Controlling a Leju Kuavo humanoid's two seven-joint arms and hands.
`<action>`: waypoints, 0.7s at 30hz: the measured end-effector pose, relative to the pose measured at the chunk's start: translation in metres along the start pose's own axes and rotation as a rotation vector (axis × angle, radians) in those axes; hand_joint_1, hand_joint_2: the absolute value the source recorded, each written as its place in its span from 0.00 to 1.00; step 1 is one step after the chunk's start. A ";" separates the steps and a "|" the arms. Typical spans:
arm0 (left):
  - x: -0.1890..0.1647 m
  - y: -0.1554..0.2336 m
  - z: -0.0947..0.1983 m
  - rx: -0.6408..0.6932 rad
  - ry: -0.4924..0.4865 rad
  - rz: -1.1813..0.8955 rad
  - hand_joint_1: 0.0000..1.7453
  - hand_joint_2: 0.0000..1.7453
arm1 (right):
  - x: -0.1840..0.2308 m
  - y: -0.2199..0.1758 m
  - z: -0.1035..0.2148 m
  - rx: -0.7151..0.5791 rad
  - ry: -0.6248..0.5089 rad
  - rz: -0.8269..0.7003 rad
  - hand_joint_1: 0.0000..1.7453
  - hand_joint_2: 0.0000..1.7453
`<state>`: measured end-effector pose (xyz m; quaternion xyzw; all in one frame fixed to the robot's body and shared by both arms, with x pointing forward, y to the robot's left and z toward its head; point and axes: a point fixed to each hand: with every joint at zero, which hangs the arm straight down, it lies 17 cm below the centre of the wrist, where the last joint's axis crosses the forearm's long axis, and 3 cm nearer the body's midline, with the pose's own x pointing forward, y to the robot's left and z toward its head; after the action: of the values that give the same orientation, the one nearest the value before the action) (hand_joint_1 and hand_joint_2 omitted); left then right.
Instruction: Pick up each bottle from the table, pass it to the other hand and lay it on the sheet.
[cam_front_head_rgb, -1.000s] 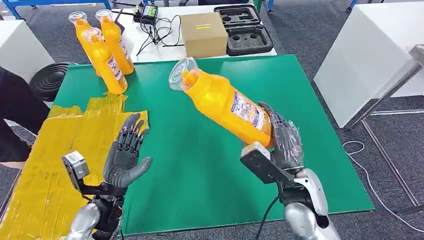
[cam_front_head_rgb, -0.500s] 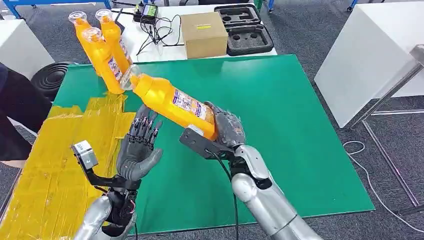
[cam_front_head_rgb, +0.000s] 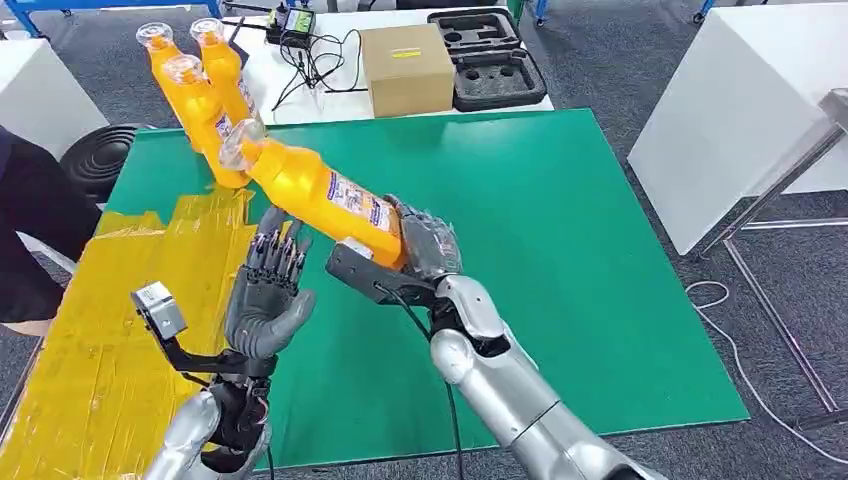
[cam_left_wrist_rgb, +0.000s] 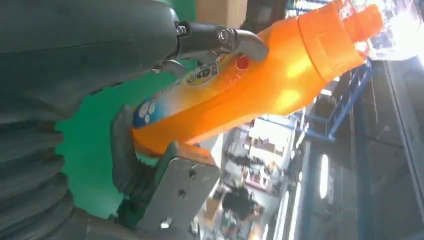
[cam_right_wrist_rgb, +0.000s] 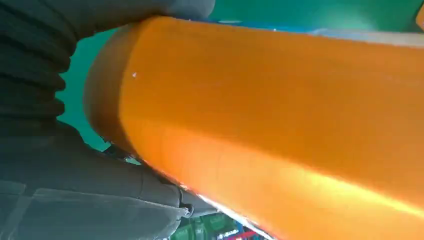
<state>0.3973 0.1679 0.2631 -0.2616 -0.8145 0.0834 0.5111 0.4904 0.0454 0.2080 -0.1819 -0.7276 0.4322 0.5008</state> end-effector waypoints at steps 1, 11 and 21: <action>0.000 0.003 0.000 0.012 -0.002 -0.015 0.00 1.00 | 0.004 0.001 0.000 0.000 -0.004 0.015 1.00 1.00; 0.023 0.049 -0.003 0.135 -0.051 -0.142 0.00 1.00 | 0.061 0.020 0.011 0.015 -0.104 0.111 1.00 1.00; 0.044 0.074 -0.007 0.169 -0.089 -0.201 0.00 1.00 | 0.096 0.051 0.033 0.078 -0.199 0.146 1.00 1.00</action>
<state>0.4136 0.2527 0.2708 -0.1309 -0.8486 0.1116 0.5003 0.4106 0.1262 0.2173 -0.1711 -0.7410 0.5115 0.4000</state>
